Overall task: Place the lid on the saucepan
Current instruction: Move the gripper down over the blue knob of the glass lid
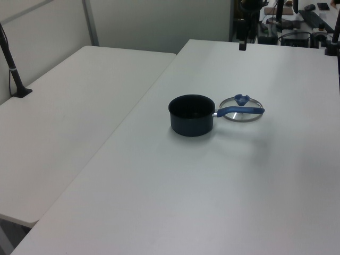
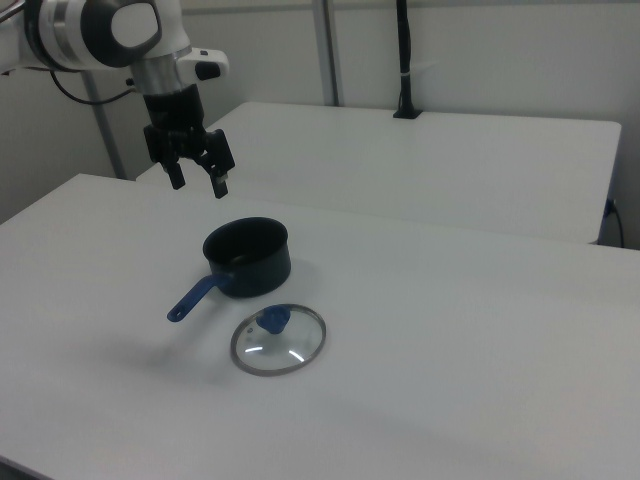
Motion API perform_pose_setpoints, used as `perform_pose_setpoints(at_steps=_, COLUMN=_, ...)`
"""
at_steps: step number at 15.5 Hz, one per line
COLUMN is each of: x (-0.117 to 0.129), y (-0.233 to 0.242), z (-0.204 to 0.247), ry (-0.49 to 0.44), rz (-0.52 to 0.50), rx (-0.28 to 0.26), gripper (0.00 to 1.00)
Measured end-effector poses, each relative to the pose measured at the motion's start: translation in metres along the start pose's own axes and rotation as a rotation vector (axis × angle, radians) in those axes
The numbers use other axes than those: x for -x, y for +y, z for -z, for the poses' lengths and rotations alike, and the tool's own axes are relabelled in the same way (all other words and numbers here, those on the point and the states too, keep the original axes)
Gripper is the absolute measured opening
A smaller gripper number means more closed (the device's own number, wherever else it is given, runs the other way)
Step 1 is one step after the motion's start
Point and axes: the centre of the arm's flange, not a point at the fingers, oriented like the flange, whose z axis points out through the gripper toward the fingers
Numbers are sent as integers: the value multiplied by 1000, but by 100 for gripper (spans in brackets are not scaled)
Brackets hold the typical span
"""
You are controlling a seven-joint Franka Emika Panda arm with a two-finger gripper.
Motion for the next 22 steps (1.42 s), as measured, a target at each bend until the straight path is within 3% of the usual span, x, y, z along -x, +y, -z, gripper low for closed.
perform_pose_setpoints(at_steps=11, x=-2, y=12, z=-7, ry=-13, rz=-14, rx=4, gripper=100)
perform_pose_setpoints(at_steps=14, x=-2, y=23, z=-15, ry=-30, rz=70, rx=4, gripper=100)
perform_pose_setpoints(at_steps=17, x=0, y=51, z=-47, ry=-79, rz=135, rx=-1, gripper=100)
perform_pose_setpoints(at_steps=22, x=-7, y=83, z=-119, ry=-70, rz=113, rx=-6, gripper=100)
